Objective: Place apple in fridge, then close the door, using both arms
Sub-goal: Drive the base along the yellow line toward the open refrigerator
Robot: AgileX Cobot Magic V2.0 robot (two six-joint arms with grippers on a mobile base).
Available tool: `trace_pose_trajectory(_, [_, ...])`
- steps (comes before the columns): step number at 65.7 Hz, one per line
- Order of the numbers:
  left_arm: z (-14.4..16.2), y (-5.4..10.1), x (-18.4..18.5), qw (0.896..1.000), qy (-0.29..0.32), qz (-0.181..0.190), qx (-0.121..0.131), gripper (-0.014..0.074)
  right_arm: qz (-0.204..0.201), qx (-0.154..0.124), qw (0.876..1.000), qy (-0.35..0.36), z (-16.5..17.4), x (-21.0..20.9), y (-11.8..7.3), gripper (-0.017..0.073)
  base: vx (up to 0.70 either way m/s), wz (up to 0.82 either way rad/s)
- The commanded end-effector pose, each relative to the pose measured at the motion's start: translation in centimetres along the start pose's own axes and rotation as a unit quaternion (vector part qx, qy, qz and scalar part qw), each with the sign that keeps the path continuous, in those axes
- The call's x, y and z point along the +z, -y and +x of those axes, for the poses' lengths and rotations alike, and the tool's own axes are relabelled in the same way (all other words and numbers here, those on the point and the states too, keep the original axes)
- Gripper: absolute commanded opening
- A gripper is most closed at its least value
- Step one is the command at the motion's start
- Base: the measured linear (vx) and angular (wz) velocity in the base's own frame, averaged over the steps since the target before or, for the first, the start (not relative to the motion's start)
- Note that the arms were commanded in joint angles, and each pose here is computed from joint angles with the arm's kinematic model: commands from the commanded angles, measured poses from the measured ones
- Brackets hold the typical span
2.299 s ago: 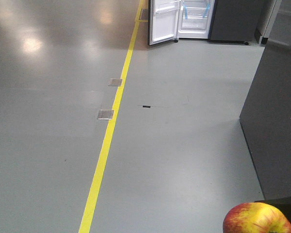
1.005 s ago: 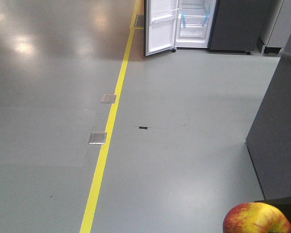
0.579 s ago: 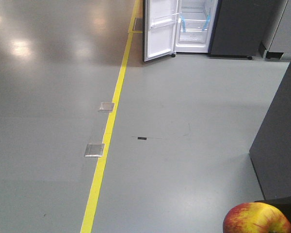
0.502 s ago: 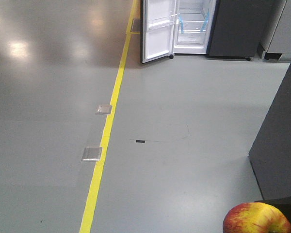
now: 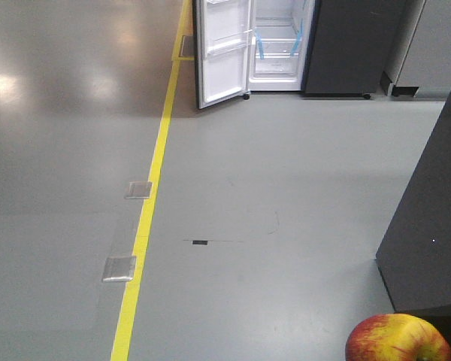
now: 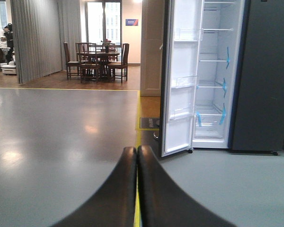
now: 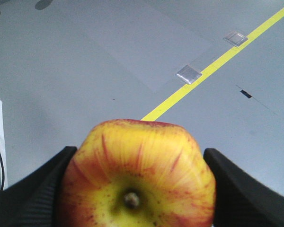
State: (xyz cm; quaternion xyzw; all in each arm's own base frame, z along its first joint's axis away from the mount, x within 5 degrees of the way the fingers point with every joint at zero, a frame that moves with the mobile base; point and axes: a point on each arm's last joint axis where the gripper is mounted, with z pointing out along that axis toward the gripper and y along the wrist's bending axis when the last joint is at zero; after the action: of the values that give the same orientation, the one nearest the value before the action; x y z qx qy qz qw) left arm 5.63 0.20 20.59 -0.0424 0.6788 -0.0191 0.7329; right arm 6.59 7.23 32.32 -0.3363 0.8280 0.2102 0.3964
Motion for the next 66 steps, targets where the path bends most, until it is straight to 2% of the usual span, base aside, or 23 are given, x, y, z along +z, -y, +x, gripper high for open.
trace_pose_trajectory(1, [0.26, -0.02, -0.07, 1.0, 0.03, 0.004, -0.006, -0.0006, 0.0, 0.0, 0.999, 0.044, -1.23, -0.49, -0.06, 0.0186, 0.28, -0.12])
trace_pose_trajectory(66, [0.26, -0.02, -0.07, 1.0, 0.03, 0.004, -0.006, -0.0006, 0.0, 0.0, 0.999, 0.044, -1.23, -0.49, -0.06, 0.0186, 0.26, -0.01])
